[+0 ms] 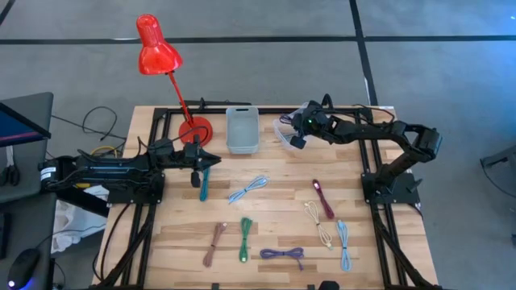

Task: Pick & Place USB Port
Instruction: Put the dark purple charger cable into the transparent bin, then put the pink charger cable into the transparent bin

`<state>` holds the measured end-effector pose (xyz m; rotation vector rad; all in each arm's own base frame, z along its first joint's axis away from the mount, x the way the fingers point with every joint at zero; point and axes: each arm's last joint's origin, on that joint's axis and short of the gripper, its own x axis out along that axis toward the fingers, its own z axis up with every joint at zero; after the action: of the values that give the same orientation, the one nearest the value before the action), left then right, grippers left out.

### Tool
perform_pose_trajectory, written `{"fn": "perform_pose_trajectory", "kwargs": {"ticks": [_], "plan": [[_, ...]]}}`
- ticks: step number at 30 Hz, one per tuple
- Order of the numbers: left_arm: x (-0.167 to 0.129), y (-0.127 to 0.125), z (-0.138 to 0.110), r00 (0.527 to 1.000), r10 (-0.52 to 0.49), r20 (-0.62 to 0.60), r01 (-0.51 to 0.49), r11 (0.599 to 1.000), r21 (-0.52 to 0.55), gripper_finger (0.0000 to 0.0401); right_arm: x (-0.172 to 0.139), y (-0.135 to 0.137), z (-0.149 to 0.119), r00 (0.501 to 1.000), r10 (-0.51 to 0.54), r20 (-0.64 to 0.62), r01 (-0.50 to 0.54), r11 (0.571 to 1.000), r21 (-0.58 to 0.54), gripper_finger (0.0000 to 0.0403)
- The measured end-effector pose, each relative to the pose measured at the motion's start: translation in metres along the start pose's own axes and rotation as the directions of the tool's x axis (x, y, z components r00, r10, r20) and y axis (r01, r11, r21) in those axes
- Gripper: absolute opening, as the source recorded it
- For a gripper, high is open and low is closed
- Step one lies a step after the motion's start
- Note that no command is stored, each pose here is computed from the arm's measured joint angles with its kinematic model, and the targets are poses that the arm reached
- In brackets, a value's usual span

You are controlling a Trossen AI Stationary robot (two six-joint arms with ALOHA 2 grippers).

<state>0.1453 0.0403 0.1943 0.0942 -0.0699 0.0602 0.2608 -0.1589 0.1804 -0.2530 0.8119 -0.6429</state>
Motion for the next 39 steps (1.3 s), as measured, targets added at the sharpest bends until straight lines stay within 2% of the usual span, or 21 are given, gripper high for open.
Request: {"fn": "perform_pose_trajectory", "kwargs": {"ticks": [12, 25, 30, 36, 39], "plan": [[0.000, 0.000, 0.000, 1.000, 0.000, 0.000, 0.000, 1.000, 0.000, 0.0040, -0.004, 0.000, 0.003, 1.000, -0.011, 0.014, 0.011, 1.000, 0.000, 0.0060], [0.000, 0.000, 0.000, 1.000, 0.000, 0.000, 0.000, 1.000, 0.000, 0.0040, -0.060, -0.004, 0.029, 0.981, -0.004, 0.192, -0.018, 0.993, 0.114, 0.0061], [0.000, 0.000, 0.000, 1.000, 0.000, 0.000, 0.000, 1.000, 0.000, 0.0040, -0.072, -0.005, 0.034, 0.971, 0.002, 0.238, -0.029, 0.993, 0.111, 0.0060], [0.000, 0.000, 0.000, 1.000, 0.000, 0.000, 0.000, 1.000, 0.000, 0.0040, -0.073, -0.003, 0.033, 0.976, -0.007, 0.219, -0.027, 0.988, 0.150, 0.0058], [0.000, 0.000, 0.000, 1.000, 0.000, 0.000, 0.000, 1.000, 0.000, 0.0040, -0.076, 0.003, 0.027, 0.988, 0.030, 0.153, -0.043, 0.996, 0.082, 0.0058]]}}
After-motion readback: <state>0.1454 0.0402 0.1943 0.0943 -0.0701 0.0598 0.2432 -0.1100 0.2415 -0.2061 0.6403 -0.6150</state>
